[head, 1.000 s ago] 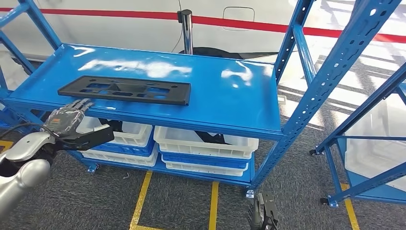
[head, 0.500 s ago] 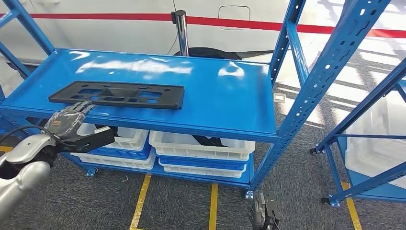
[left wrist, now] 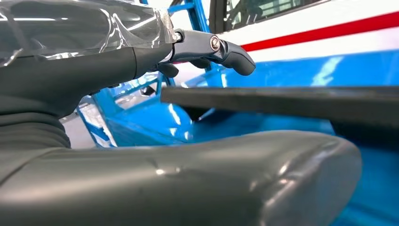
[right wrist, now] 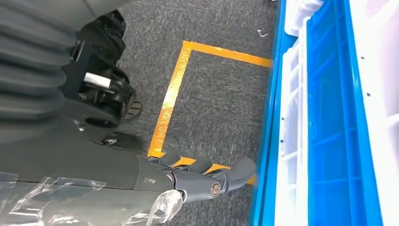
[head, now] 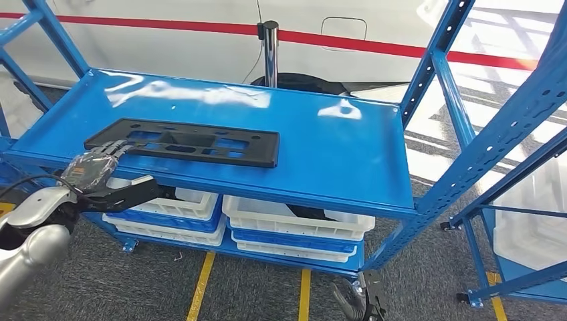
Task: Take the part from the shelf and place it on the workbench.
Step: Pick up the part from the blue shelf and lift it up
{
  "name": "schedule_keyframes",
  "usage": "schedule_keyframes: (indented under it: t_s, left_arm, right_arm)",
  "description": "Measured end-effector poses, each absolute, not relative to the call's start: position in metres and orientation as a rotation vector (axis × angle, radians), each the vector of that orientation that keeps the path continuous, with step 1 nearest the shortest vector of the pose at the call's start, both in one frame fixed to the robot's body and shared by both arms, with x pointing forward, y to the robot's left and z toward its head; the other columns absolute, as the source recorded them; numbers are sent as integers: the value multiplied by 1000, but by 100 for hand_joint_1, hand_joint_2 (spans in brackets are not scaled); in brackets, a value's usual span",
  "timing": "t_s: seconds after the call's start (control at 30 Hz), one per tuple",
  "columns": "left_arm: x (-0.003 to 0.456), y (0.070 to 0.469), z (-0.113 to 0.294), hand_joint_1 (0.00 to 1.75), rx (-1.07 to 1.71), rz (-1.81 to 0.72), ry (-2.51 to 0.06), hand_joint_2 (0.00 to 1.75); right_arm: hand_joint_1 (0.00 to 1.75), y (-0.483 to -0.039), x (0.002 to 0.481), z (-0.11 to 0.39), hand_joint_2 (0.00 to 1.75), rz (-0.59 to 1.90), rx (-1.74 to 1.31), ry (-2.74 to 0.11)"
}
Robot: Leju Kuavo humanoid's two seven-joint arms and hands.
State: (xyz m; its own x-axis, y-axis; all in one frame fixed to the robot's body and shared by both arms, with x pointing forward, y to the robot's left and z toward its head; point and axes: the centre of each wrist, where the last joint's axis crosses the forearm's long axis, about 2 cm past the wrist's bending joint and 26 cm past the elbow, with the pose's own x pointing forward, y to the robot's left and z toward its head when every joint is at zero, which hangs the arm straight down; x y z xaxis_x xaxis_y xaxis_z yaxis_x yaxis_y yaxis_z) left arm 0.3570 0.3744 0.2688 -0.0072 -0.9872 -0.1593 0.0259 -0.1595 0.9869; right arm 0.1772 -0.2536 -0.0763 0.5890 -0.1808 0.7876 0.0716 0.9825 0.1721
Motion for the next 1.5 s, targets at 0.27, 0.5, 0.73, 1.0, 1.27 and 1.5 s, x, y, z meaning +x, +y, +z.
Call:
schedule_keyframes:
  t_s: [0.27,0.5,0.73,1.0,1.27,1.5]
  left_arm:
    - [355,373,269,0,1294,-1339,-1113,0]
    - [352,373,262,0,1260,-1346,-1119,87]
    - [345,367,250,0,1093,-1344,-1247,175]
    - [342,346,246,0,1006,-1406,-1290,175]
    - [339,323,253,0,1025,-1499,-1329,175]
    - [337,312,251,0,1141,-1617,-1256,175]
  right_arm:
    - [0,-253,176,-77,175,-147,123,-927]
    - [0,-251,172,-78,175,-147,126,-917]
    - [0,-251,173,-78,175,-139,123,-914]
    - [0,-249,175,-77,175,-132,128,-910]
    - [0,-249,180,-75,175,-126,126,-916]
    - [0,-245,178,-75,175,-124,130,-908]
